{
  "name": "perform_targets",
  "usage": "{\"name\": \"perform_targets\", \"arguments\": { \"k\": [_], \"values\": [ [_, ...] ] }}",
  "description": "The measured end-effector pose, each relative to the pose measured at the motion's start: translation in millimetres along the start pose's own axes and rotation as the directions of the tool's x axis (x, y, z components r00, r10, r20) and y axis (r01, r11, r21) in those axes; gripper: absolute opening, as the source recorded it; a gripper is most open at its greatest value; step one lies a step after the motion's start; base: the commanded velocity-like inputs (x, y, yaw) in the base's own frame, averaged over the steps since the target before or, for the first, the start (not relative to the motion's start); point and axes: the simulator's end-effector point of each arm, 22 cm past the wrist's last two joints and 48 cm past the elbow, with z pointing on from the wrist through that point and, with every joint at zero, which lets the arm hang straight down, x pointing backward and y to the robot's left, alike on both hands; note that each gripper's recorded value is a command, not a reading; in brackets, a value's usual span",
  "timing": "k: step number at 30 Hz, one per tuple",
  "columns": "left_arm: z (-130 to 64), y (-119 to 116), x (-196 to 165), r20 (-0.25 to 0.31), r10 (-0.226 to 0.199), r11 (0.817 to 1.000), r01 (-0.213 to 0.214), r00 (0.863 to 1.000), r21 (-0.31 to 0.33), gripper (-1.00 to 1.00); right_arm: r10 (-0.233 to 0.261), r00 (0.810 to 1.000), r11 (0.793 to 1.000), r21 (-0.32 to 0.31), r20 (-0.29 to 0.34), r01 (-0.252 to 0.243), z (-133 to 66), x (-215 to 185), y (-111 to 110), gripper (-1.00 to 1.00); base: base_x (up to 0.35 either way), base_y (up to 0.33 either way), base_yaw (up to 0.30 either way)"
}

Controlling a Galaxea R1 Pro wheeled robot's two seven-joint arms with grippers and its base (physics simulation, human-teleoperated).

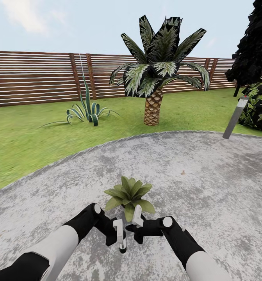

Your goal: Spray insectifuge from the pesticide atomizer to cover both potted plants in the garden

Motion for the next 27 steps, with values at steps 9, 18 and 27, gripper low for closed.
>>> {"name": "perform_targets", "arguments": {
  "k": [9, 18, 27],
  "values": [
    [0.0, 0.0, -1.1, 0.005, -0.001, 1.0, 0.001, 1.0, 0.0, -1.0, 0.0, 1.0, 1.0, 0.001, -0.001, 0.0, -0.1, 0.3, -0.4, -1.0, 0.0, 0.0, 0.0],
    [3.7, -2.8, -10.4, 0.017, 0.006, 1.0, -0.006, 1.0, 0.006, -1.0, 0.0, 1.0, 1.0, 0.001, -0.002, 0.0, 0.0, 0.7, -0.3, -1.0, 0.0, 0.0, 0.0],
    [2.6, -2.1, -6.8, 0.011, 0.003, 1.0, -0.004, 1.0, 0.006, -1.0, 0.0, 1.0, 1.0, 0.001, -0.003, 0.0, 0.0, 1.0, -0.1, -1.0, 0.0, 0.0, 0.0]
  ]
}}
